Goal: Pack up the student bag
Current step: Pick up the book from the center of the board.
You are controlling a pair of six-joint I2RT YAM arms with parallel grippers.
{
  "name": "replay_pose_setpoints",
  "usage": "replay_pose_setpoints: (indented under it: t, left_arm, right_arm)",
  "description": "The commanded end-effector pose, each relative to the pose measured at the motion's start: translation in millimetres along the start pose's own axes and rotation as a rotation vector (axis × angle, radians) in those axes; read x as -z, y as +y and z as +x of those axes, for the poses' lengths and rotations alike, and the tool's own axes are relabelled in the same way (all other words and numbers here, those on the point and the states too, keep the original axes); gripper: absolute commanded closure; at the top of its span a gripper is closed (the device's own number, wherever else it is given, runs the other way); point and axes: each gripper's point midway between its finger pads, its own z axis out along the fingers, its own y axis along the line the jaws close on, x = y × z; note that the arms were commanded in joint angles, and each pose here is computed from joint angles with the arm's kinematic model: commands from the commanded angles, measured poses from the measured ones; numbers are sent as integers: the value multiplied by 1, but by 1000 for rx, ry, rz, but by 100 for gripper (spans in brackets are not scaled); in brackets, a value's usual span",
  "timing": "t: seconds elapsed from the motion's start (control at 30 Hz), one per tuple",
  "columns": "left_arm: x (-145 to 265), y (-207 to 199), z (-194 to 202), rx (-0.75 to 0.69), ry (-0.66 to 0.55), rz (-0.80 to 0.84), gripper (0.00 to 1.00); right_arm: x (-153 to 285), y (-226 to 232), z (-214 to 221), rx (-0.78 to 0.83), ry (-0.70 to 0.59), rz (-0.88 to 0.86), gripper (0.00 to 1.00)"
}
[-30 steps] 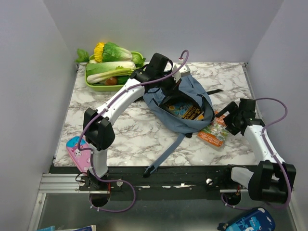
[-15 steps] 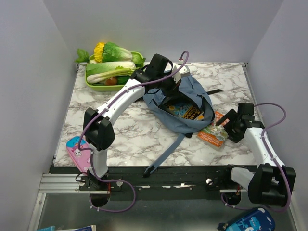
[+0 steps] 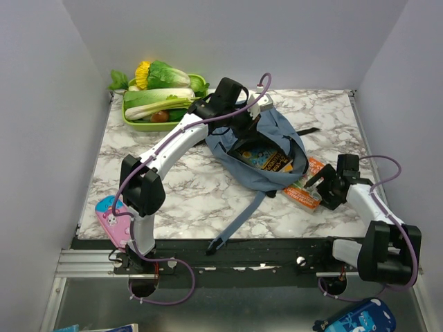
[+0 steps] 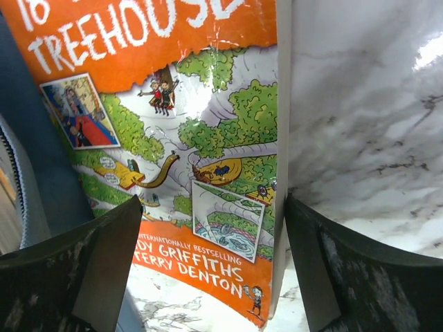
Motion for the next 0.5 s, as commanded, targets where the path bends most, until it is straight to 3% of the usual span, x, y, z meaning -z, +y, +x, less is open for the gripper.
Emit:
replay_pose_setpoints:
  t: [0.0, 0.47]
  left_arm:
    - [5, -8, -15, -22, -38, 28, 100]
    - [-2, -17, -13, -25, -26, 53, 100]
  right_arm:
    - [6, 36, -11, 13, -31, -164, 10]
    - [36, 60, -19, 51, -61, -261, 13]
